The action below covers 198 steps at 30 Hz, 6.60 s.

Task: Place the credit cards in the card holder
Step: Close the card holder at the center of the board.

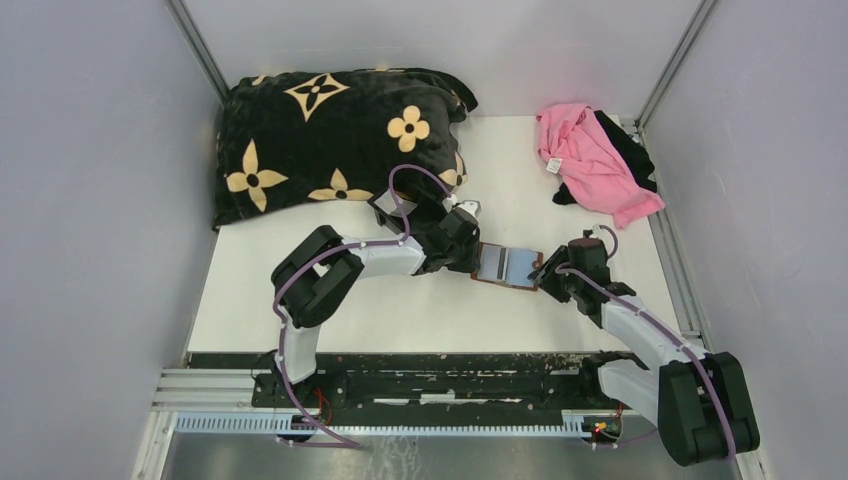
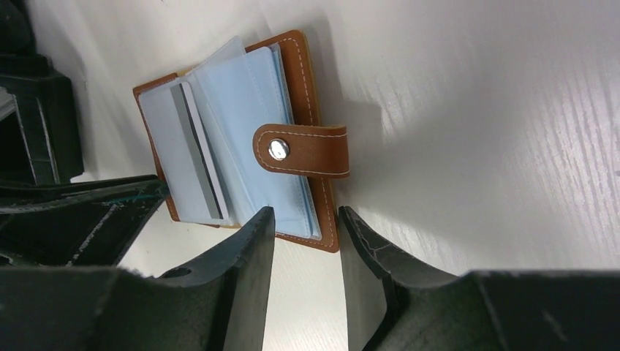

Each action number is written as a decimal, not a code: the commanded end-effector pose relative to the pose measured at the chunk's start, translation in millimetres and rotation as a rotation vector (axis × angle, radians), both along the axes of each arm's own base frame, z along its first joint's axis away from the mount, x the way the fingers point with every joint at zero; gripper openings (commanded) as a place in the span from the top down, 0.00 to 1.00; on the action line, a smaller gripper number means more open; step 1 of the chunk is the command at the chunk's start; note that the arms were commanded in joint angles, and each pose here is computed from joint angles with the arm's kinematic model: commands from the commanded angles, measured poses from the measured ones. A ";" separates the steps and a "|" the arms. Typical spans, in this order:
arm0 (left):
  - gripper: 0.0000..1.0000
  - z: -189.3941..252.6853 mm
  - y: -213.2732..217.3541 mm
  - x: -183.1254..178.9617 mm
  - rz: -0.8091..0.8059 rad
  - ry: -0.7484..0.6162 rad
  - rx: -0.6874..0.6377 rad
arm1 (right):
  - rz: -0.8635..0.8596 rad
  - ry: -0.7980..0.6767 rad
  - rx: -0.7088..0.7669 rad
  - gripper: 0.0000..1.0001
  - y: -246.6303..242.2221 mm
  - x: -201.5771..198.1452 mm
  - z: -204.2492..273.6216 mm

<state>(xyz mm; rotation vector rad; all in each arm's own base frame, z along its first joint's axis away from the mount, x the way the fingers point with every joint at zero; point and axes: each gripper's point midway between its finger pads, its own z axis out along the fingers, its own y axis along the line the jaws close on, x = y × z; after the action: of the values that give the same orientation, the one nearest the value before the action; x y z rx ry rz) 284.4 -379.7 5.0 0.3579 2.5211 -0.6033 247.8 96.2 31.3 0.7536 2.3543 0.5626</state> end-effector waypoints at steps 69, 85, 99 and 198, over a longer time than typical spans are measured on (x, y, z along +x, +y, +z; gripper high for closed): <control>0.73 -5.7 8.6 -37.8 -0.002 0.087 -0.099 | 0.223 0.110 -0.030 0.99 26.7 35.6 -1.3; 0.73 38.4 -11.0 -19.5 0.008 -0.028 -0.245 | 0.239 0.153 -0.026 0.99 27.2 26.2 -11.6; 0.73 74.7 -28.3 -4.8 0.010 -0.100 -0.338 | 0.258 0.189 -0.013 0.99 29.2 15.9 -17.6; 0.73 13.5 -24.1 -39.3 -0.100 -0.058 -0.117 | 0.390 0.054 -0.487 0.51 33.0 25.2 1.3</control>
<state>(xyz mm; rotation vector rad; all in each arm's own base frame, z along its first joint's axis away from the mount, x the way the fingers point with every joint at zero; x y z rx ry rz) 240.3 -413.9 33.4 0.4093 2.3962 -0.8764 253.2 126.2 16.8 0.1392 2.6425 0.1576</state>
